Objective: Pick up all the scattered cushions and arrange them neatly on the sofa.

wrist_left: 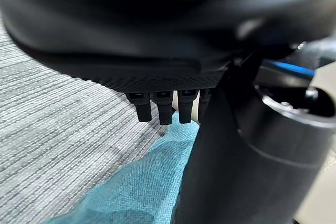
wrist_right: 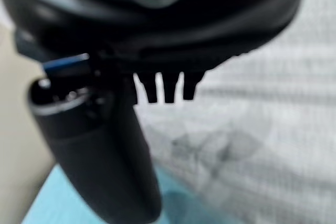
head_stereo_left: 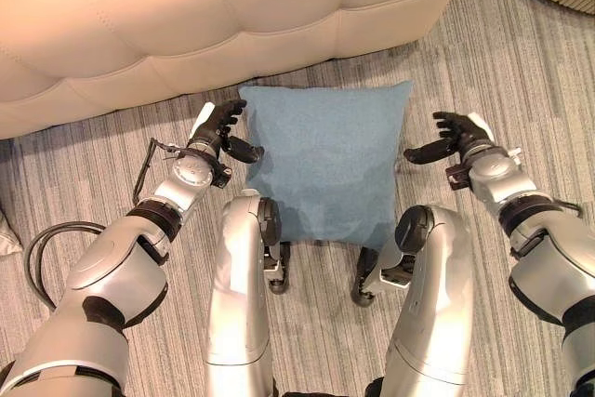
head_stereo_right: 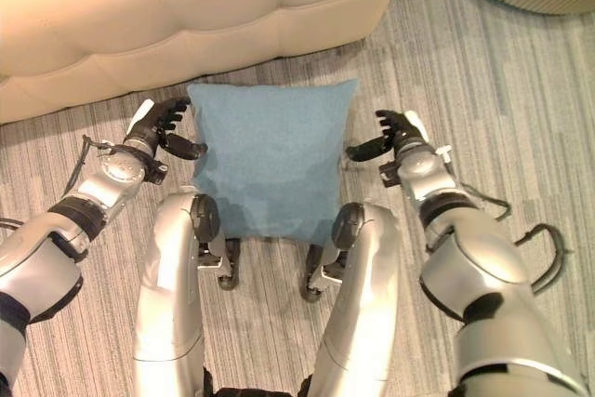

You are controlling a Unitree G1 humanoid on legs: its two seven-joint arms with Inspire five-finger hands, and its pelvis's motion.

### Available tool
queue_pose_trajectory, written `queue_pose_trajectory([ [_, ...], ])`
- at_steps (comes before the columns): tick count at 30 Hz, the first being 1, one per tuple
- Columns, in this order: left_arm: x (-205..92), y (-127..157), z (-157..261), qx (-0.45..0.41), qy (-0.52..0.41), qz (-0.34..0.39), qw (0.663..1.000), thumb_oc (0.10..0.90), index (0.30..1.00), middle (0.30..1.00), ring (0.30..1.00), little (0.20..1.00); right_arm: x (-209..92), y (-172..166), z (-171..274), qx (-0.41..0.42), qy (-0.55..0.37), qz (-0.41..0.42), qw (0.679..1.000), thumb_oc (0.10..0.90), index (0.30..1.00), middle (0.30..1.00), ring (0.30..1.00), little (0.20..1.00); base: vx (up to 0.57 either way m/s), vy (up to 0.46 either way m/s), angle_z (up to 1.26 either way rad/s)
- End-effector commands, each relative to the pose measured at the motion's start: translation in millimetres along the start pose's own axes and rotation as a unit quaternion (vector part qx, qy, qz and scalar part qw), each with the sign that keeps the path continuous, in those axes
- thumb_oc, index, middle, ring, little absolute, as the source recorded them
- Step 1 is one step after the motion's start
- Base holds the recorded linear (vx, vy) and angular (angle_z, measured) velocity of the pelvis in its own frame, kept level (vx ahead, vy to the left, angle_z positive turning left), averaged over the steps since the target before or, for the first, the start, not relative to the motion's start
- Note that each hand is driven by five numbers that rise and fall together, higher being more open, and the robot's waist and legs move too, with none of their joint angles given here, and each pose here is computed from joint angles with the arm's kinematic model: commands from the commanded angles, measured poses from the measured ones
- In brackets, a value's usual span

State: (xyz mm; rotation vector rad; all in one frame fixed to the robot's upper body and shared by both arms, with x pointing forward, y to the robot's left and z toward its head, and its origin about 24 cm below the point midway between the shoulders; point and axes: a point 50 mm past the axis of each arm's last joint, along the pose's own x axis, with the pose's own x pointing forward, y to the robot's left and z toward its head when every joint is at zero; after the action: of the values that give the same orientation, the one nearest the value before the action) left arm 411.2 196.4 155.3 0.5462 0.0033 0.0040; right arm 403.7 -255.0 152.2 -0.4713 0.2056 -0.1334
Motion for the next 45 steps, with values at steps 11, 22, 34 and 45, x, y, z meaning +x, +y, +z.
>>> queue_pose_trajectory([
  [11, -2, -15, 61, -0.077, -0.123, 0.005, 0.989, 0.8, 0.9, 0.9, 0.9, 0.9, -34, 134, 107, 0.14, -0.186, 0.216, 0.948, 0.8, 0.9, 0.9, 0.9, 0.9, 0.01, -0.004, 0.02],
  [22, -5, -10, 40, -0.086, -0.099, 0.029, 0.991, 0.8, 0.9, 0.9, 0.9, 0.9, -48, 160, 106, 0.175, -0.194, 0.252, 0.932, 0.4, 0.3, 0.3, 0.3, 0.3, 0.0, 0.0, 0.0],
  [34, -17, 23, 19, -0.143, -0.106, 0.092, 0.98, 0.8, 0.9, 0.9, 0.9, 0.9, -74, 121, 168, 0.055, -0.387, 0.188, 0.901, 0.4, 0.3, 0.3, 0.3, 0.3, 0.0, 0.011, 0.0],
  [45, -57, 23, -7, -0.248, -0.157, 0.126, 0.948, 0.8, 0.9, 0.9, 0.9, 0.9, -113, 57, 202, 0.02, -0.545, 0.072, 0.835, 0.4, 0.3, 0.3, 0.3, 0.3, -0.13, -0.031, 0.27],
])
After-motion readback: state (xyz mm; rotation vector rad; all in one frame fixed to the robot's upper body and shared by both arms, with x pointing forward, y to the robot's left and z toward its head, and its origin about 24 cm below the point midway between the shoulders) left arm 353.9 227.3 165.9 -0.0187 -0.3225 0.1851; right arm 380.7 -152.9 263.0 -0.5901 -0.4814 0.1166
